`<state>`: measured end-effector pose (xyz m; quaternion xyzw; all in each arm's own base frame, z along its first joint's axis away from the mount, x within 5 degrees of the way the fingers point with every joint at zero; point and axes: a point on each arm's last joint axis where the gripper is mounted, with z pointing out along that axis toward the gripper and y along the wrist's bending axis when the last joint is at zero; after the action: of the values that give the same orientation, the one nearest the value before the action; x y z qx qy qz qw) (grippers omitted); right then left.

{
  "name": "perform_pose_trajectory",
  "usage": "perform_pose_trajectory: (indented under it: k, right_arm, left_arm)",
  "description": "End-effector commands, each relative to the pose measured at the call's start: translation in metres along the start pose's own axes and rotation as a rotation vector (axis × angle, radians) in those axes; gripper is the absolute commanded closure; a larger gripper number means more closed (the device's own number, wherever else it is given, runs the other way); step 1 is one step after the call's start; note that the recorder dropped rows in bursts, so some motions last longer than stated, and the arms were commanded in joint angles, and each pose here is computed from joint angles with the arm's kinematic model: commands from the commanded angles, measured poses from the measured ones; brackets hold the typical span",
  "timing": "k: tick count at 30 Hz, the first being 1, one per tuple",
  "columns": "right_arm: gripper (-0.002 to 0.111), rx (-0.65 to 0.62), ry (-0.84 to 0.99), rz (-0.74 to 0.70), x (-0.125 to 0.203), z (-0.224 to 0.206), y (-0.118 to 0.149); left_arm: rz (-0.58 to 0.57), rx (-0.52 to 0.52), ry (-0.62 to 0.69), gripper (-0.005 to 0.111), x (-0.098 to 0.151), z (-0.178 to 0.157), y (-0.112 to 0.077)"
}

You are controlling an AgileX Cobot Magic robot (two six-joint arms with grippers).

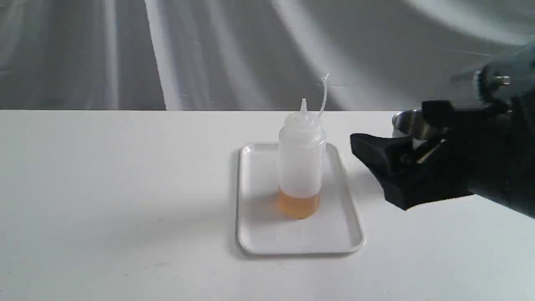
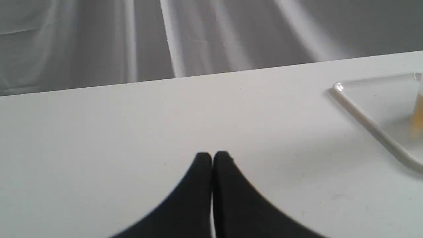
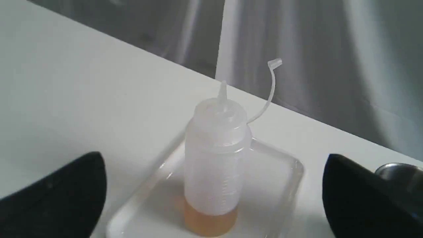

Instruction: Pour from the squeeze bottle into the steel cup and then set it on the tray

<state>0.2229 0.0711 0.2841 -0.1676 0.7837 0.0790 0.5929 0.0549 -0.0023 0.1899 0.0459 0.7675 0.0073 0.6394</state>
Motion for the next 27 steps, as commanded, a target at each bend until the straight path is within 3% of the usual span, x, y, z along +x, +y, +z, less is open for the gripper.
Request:
perform_pose_trajectory:
  k: [1,8,11,22,27]
  right_arm:
    - [0.021,0.003,-0.047,0.116,0.004,-0.026,0.002]
    - [0.026,0.024,-0.097,0.099,0.018,-0.068,0.004]
    - [0.035,0.041,-0.106,0.039,0.023,-0.081,0.003]
    - [0.105,0.05,-0.125,-0.008,0.022,-0.089,0.003]
    - [0.108,0.048,-0.127,0.051,0.022,-0.089,0.003]
  left_arm:
    - [-0.003,0.006,-0.005,0.107,0.001,0.0,0.0]
    - [-0.003,0.006,-0.005,0.107,0.001,0.0,0.0]
    - [-0.003,0.006,-0.005,0.107,0.001,0.0,0.0]
    - [-0.003,0.006,-0.005,0.107,0.001,0.0,0.0]
    - [-0.003,0.006,-0.005,0.107,0.001,0.0,0.0]
